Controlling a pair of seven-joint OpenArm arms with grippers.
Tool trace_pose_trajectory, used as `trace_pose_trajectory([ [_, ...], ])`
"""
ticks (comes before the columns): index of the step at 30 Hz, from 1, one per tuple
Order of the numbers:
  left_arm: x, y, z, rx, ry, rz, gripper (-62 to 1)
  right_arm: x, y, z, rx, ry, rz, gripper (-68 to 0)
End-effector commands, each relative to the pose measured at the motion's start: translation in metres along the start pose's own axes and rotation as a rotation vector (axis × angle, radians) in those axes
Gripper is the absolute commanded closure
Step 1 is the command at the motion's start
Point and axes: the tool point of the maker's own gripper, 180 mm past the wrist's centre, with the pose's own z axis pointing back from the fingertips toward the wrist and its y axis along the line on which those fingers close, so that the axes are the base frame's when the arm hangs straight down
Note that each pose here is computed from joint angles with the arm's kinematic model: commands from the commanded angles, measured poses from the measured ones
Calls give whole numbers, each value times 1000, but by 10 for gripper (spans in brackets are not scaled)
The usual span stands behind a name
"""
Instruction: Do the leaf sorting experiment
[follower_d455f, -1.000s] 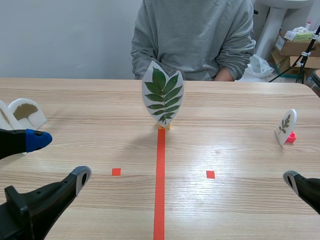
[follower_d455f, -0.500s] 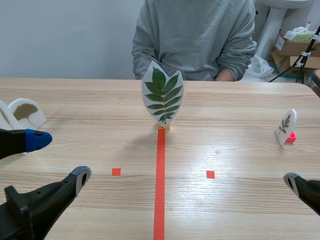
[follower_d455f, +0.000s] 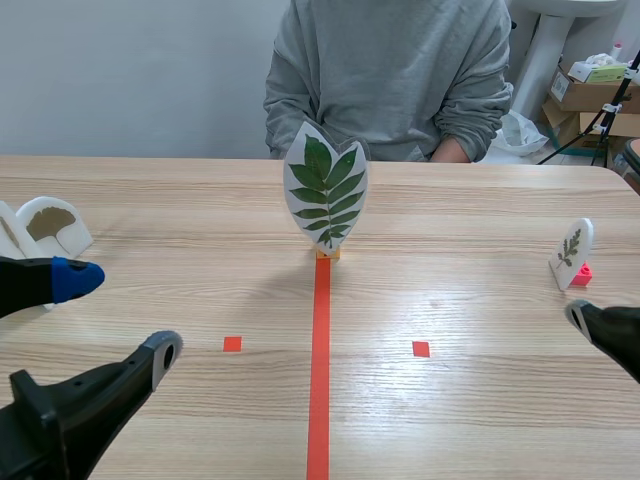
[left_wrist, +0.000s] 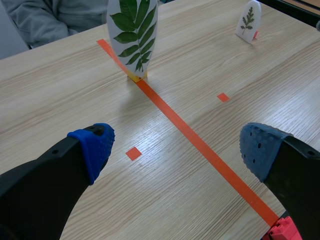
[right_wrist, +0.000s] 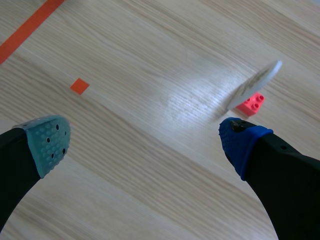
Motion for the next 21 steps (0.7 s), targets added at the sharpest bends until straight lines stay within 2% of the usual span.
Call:
trace_pose_trajectory([
  [1, 6, 0, -1, 0, -27, 8, -536, 14, -9, -9, 5, -27, 27, -613],
  [6, 6, 1, -1, 7, -30, 8, -536, 34, -25, -41, 22, -64, 19, -613],
  [10, 6, 4, -3, 19, -27, -16, -536, 56, -29, -70, 55, -85, 43, -613],
  [12, 6, 4, -3, 26, -25, -26, -536, 64, -26, -86, 84, -81, 62, -612],
  [21, 7, 6, -4, 47, -36, -8, -536, 100, 4, -145, 201, -78, 141, -599],
])
